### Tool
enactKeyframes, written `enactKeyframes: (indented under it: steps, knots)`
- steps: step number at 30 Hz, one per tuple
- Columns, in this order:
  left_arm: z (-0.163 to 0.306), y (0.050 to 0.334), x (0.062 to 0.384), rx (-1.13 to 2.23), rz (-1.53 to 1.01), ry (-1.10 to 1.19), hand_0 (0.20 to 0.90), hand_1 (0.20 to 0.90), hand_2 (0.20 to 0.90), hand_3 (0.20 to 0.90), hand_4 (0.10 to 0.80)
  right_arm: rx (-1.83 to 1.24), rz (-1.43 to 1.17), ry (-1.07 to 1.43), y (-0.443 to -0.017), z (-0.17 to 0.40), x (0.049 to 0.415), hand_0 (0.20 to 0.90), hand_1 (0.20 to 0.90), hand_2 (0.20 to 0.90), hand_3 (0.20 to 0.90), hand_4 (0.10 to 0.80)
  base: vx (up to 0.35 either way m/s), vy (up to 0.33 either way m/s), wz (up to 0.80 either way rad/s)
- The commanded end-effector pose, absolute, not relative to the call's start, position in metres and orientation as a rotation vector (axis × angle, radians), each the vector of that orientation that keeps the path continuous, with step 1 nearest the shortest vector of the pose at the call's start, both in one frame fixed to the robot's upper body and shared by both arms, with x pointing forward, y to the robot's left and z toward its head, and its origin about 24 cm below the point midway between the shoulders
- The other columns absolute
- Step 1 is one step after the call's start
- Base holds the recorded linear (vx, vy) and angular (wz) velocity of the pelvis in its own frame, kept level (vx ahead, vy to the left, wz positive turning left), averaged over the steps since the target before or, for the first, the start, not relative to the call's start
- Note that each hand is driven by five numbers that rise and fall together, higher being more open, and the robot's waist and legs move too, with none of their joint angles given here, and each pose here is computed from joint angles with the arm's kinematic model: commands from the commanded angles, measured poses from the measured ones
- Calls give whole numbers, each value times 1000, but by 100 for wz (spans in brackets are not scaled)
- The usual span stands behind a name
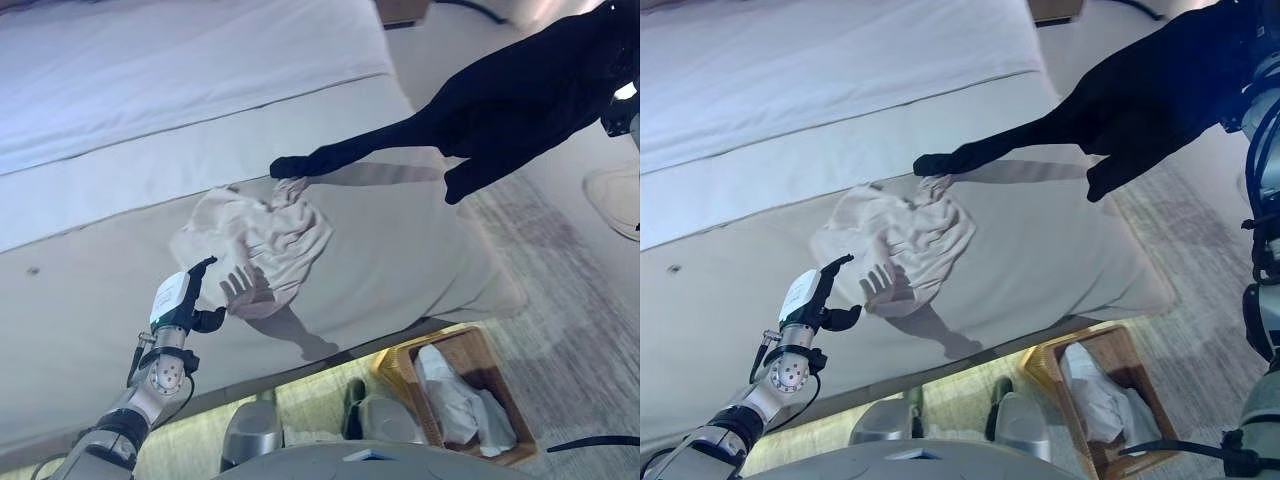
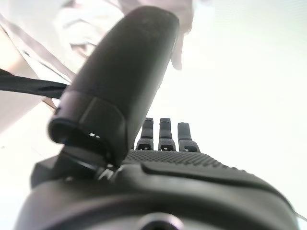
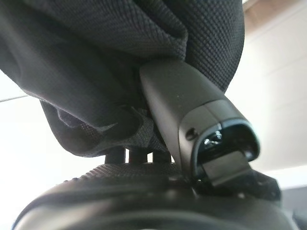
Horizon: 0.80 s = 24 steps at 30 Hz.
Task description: Pick up the clothes from the bed and place them into the basket
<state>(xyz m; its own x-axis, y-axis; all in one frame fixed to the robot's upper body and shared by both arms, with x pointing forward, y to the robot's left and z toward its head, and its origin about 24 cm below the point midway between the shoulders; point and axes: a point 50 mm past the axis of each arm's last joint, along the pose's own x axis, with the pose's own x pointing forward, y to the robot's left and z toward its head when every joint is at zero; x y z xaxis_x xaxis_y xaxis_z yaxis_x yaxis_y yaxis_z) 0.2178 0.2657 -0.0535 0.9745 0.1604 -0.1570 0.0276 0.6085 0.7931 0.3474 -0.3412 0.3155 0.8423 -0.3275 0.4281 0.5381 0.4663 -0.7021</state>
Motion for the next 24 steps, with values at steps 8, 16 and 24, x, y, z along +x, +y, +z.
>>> enactKeyframes:
  steps: [8, 16, 24]
  knots:
    - [-50, 273, 214, 964, 34, 172, 900, 900, 900, 900, 800, -1009, -788, -460, -382, 379, 276, 300, 300, 300, 200, 100, -12, 23, -35]
    - [-49, 280, 213, 967, 25, 184, 900, 900, 900, 900, 800, -1077, -833, -357, -411, 352, 251, 300, 300, 300, 200, 100, -16, 8, -26]
    - [-51, 274, 214, 963, -10, 175, 900, 900, 900, 900, 800, -1067, -898, -259, -437, 326, 229, 300, 300, 300, 200, 100, 14, -9, -14]
